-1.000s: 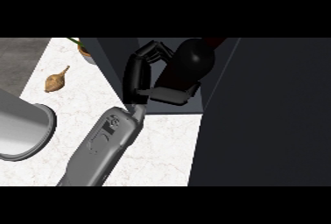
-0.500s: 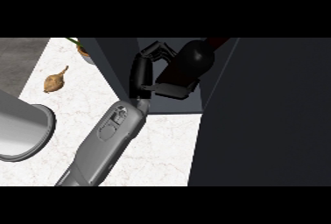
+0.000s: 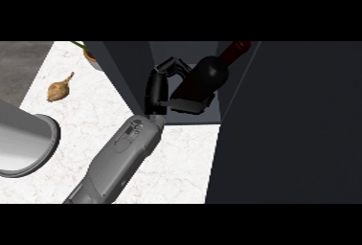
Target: Pick up the wine, place it into the cabinet and close the cabinet
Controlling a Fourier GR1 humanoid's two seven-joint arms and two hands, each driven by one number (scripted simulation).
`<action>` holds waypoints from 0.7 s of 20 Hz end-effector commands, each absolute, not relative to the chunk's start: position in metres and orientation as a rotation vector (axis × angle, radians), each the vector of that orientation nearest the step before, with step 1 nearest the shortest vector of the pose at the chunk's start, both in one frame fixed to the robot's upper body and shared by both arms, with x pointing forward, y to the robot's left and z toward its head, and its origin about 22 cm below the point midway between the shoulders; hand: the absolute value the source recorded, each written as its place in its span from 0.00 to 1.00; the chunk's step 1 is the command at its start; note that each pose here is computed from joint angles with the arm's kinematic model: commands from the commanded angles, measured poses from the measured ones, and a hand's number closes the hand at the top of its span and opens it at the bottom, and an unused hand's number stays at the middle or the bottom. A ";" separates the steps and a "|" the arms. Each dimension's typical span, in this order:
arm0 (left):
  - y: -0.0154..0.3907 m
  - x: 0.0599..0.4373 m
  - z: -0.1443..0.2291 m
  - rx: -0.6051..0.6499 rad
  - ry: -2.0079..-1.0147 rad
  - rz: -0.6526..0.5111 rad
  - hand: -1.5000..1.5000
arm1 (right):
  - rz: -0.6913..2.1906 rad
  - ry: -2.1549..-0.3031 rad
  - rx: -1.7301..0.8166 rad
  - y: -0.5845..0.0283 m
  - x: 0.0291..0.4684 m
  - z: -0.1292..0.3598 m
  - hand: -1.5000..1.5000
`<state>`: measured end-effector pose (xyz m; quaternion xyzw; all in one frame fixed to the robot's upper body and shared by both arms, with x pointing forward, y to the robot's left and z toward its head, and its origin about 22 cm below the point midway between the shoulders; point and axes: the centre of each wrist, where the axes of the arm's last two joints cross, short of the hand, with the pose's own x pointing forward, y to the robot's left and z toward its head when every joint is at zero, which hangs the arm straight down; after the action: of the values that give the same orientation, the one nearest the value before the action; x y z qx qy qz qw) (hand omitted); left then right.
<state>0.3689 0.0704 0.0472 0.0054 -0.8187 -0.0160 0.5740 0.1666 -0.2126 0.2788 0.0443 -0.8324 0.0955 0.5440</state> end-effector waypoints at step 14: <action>0.081 0.386 0.002 0.169 -1.886 -0.088 1.00 | 0.303 -1.991 0.207 -0.212 0.155 0.287 0.00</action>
<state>0.3807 0.0819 -0.0003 0.0667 -0.8099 -0.0453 0.5810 0.1681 -0.2067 0.2828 0.0573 -0.8353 0.1076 0.5360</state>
